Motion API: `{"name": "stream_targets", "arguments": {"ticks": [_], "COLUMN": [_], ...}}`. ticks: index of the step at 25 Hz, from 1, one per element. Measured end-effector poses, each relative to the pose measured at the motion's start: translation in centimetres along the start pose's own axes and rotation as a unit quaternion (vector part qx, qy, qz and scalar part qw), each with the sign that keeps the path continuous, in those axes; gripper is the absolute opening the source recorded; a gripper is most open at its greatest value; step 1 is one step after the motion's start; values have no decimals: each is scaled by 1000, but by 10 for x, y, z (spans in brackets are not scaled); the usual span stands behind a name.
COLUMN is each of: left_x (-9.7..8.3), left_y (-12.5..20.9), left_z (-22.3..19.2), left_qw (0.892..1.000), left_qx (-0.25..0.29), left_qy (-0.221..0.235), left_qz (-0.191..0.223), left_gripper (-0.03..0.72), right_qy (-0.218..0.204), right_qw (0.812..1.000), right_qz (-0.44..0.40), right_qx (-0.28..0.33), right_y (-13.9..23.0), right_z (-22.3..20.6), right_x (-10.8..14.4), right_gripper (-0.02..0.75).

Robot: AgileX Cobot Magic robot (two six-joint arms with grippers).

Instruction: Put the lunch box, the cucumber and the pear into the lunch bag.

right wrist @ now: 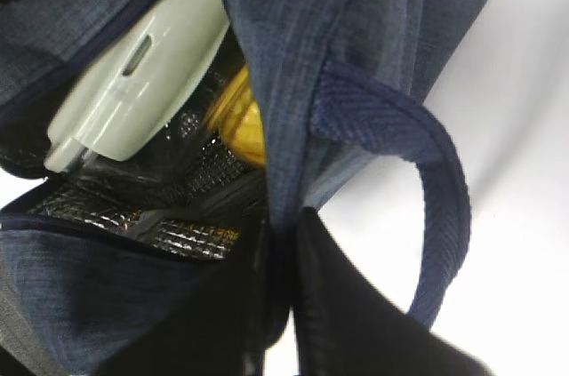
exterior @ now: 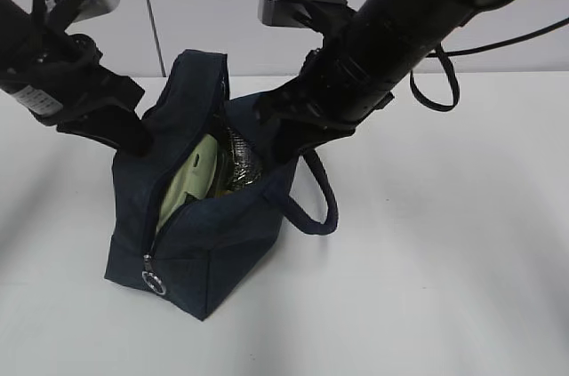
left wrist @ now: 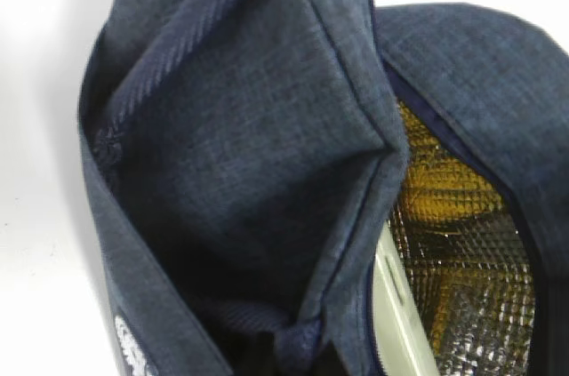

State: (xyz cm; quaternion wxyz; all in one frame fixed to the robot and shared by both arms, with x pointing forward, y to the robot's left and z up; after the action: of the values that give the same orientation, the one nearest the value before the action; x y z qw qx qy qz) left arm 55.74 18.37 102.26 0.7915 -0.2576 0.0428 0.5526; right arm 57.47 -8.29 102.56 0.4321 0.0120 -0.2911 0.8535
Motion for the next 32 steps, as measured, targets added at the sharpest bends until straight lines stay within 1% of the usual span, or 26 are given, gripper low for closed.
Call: {"name": "stream_targets", "arguments": {"ticks": [1,2,4,6,7,9,15,18,19,20,21,23,25,26,28,29,30,32], "left_x": [0,0,0,0,0,0,-5,-6,-6,-6,-6,-6,-7,-7,-9,-11,-13,-17], "left_y": [0,0,0,0,0,0,1,1,1,1,1,0,1,1,1,2,2,5], "left_z": [0,0,0,0,0,2,15,16,16,16,16,17,19,19,23,27,32,43], "left_qw": [1000,1000,1000,1000,1000,1000,1000,1000,999,999,999,999,999,999,999,998,998,996], "left_qx": [0,1,1,1,1,-1,-18,-20,-20,-20,-20,-23,-24,-23,-27,-33,-43,-69], "left_qy": [0,-1,-1,-2,-2,-3,-6,-7,-7,-7,-7,-7,-7,-7,-7,-8,-9,-14], "left_qz": [0,-1,-1,-1,-2,-7,-21,-23,-24,-24,-25,-26,-28,-31,-40,-45,-51,-63], "left_gripper": [15,15,15,15,15,15,15,20,36,59,101,224,329,364,394,402,405,407], "right_qy": [1,1,0,-1,-2,-1,7,13,14,14,14,15,21,24,26,24,22,19], "right_qw": [1000,1000,1000,1000,1000,1000,997,996,996,996,996,996,995,995,992,989,988,980], "right_qz": [3,7,10,11,11,14,35,37,37,36,35,34,38,42,47,51,51,52], "right_qx": [-4,-7,-12,-12,-13,-17,-65,-80,-82,-80,-78,-76,-86,-92,-111,-136,-146,-193], "right_y": [-1,-2,-2,-3,-3,-3,-8,-1,3,7,12,19,26,30,39,45,50,61], "right_z": [0,1,2,2,3,6,42,55,57,58,59,60,64,67,70,76,77,85], "right_x": [0,0,1,1,2,3,14,19,19,20,21,22,22,23,25,28,29,33], "right_gripper": [108,184,389,571,603,617,591,590,590,590,590,590,590,590,590,590,590,590]}}
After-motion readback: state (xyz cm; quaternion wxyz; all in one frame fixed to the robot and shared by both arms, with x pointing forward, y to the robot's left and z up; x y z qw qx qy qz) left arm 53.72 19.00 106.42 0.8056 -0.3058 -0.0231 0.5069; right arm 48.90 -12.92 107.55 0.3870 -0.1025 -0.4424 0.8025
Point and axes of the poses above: a point on each arm's last joint axis where the gripper is mounted, z pointing back along that axis away from the gripper, x along the wrist's bending axis when the last joint is at zero, y = z × x, the point moved 2 cm from there along -z, pointing out along that axis toward the gripper, and after that the axes turned 4 degrees about z, right-handed, at the moved point
